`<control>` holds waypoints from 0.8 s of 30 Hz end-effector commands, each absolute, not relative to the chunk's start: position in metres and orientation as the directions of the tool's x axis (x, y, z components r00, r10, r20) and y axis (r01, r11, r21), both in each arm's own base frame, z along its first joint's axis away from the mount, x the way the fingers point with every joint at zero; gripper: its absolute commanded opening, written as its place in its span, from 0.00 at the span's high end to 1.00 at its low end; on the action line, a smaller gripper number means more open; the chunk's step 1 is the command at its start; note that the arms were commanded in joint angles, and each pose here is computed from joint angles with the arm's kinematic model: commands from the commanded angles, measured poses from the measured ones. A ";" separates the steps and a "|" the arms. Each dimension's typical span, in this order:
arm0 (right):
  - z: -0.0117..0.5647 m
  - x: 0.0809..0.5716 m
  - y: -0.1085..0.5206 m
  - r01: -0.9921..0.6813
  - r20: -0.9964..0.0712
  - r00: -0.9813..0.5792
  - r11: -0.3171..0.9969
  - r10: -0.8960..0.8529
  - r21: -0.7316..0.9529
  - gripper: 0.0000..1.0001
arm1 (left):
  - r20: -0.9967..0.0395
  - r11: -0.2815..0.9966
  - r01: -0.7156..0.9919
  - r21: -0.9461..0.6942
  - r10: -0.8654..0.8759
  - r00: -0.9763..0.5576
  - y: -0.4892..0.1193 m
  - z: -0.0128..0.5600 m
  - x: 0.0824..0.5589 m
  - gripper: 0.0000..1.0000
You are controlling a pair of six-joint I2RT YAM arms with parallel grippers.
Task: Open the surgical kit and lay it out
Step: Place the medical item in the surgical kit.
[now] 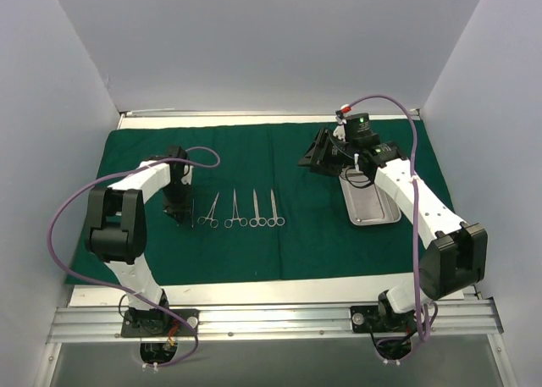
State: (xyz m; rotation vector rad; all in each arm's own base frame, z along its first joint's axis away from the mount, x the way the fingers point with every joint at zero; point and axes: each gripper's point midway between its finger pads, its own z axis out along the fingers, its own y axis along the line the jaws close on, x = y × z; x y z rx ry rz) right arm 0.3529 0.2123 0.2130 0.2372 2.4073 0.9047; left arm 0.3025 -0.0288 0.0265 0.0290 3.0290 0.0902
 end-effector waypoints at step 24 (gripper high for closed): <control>0.222 0.363 0.188 -0.013 -0.471 -0.800 0.774 0.372 0.633 0.54 | -0.182 0.999 -0.051 0.013 -0.047 -0.982 -0.030 0.068 0.315 0.55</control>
